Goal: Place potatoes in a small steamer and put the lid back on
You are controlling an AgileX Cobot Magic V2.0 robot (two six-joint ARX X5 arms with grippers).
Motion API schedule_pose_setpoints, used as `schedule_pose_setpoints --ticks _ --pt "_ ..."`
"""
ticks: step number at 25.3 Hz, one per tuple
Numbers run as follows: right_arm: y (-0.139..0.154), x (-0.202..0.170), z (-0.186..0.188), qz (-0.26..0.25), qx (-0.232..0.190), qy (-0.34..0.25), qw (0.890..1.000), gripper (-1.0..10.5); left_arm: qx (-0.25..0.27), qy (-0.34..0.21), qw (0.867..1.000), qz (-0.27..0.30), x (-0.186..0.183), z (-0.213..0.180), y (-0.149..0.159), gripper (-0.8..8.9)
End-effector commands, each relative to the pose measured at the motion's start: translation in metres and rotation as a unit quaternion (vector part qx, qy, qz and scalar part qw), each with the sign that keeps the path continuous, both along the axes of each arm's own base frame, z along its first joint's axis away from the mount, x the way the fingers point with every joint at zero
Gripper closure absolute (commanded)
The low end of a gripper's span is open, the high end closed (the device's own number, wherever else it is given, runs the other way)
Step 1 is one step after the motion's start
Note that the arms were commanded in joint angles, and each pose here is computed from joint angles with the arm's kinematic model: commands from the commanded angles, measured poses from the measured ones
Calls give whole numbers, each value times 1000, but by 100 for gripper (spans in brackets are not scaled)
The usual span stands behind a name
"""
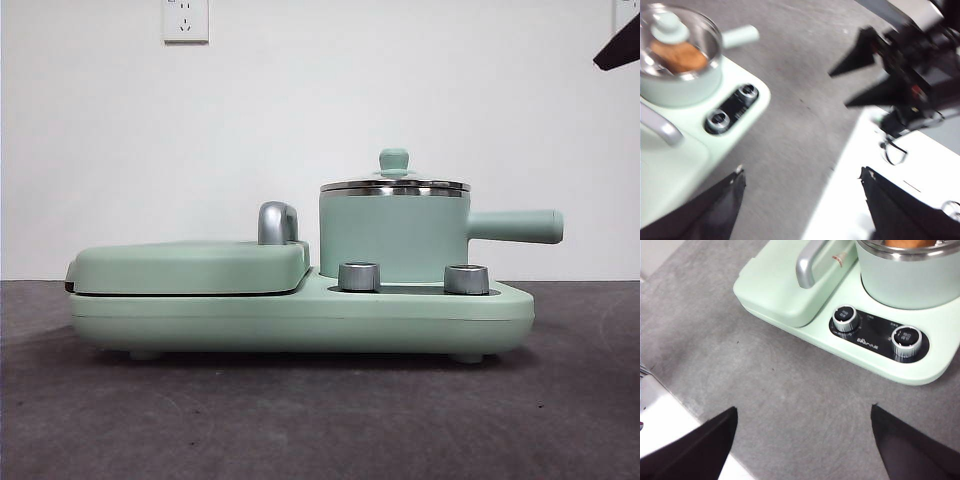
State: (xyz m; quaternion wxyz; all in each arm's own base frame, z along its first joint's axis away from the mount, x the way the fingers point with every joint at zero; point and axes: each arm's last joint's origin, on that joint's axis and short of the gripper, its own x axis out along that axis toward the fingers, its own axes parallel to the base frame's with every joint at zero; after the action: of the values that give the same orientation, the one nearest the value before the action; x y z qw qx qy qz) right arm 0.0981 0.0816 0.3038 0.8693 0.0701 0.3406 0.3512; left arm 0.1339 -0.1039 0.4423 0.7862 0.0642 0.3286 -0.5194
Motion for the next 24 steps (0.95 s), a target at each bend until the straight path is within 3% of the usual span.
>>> schedule_pose_setpoints --ticks 1,8,15,16,17,18,19,24 --pt "2 1 3 12 1 -16 1000 523 -9 11 1000 4 -20 -10 12 453" --pt "3 1 4 30 11 -20 999 522 -63 -9 997 45 -47 -41 30 453" --pt "4 1 4 36 11 -22 999 523 -100 -43 983 151 -43 -70 34 478" --pt "4 1 4 36 11 -22 999 557 -97 -41 982 156 -42 -73 33 527" --pt "4 1 4 37 11 -22 999 664 -95 -39 982 156 -42 -75 33 638" --pt "4 1 4 39 9 -23 999 869 -89 -37 983 155 -42 -76 33 825" --pt "4 1 4 40 7 -25 999 946 -88 -36 983 154 -42 -76 33 786" --pt "4 1 4 37 9 -27 999 928 -87 -32 984 156 -41 -77 33 807"
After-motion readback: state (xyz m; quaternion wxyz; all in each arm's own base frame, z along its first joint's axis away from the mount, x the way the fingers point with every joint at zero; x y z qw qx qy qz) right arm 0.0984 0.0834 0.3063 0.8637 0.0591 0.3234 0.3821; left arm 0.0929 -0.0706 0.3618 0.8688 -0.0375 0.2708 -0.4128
